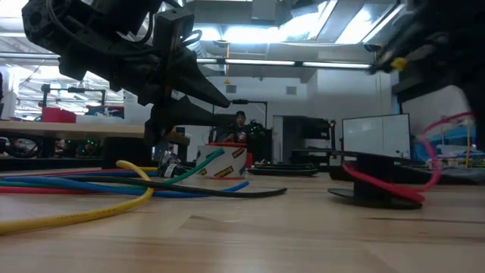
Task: Coil cords
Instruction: Uncoil the orange wire from the spool
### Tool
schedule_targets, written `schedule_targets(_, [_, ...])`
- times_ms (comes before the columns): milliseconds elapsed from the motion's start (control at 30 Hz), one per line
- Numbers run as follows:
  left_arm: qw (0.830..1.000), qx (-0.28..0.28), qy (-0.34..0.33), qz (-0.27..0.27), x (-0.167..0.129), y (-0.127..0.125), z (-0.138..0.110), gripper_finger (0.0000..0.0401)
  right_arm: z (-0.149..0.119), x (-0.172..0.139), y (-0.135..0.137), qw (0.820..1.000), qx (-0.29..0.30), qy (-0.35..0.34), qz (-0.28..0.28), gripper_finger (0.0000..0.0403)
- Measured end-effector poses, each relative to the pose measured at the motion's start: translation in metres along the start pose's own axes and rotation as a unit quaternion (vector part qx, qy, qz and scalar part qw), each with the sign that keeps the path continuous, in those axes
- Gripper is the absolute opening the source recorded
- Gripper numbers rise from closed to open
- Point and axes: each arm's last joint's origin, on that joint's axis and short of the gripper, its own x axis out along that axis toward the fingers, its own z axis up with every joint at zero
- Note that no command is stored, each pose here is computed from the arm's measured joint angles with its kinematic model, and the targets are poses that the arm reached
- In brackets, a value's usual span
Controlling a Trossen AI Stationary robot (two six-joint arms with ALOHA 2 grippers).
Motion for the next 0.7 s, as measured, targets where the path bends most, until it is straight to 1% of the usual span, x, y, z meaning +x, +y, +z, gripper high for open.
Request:
schedule_targets(67, [1.0,0.0,0.0,0.0,0.0,0.0,0.0,0.0127,0.009,0.002,-0.007,1.0,0.016,-0.015,-0.001,0.0008])
schedule_targets(167, [1.0,0.0,0.0,0.0,0.0,0.0,0.0,0.0127,0.026,0.006,-0.015,0.998,0.036,-0.044,0.032,0.0008])
schedule_targets(233, [1.0,0.0,0.0,0.0,0.0,0.0,0.0,0.0127,0.038,0.007,-0.016,0.993,0.045,-0.07,0.079,0.0008])
schedule_targets(300, [1.0,0.0,0.0,0.0,0.0,0.0,0.0,0.0127,0.051,0.005,-0.015,0.984,0.045,-0.105,0.14,0.0009])
schedule_targets(400, [1.0,0.0,0.0,0.0,0.0,0.0,0.0,0.0127,0.069,0.0,-0.013,0.957,0.042,-0.161,0.236,0.001])
schedule_targets(533, [1.0,0.0,0.0,0.0,0.0,0.0,0.0,0.0127,0.087,-0.012,-0.011,0.909,0.029,-0.228,0.346,0.0008])
schedule_targets(600, [1.0,0.0,0.0,0.0,0.0,0.0,0.0,0.0127,0.091,-0.02,-0.01,0.89,0.02,-0.244,0.384,0.0008])
schedule_targets(700, [1.0,0.001,0.003,0.004,0.0,0.001,-0.001,0.0127,0.094,-0.037,-0.011,0.873,0.009,-0.26,0.413,0.0008])
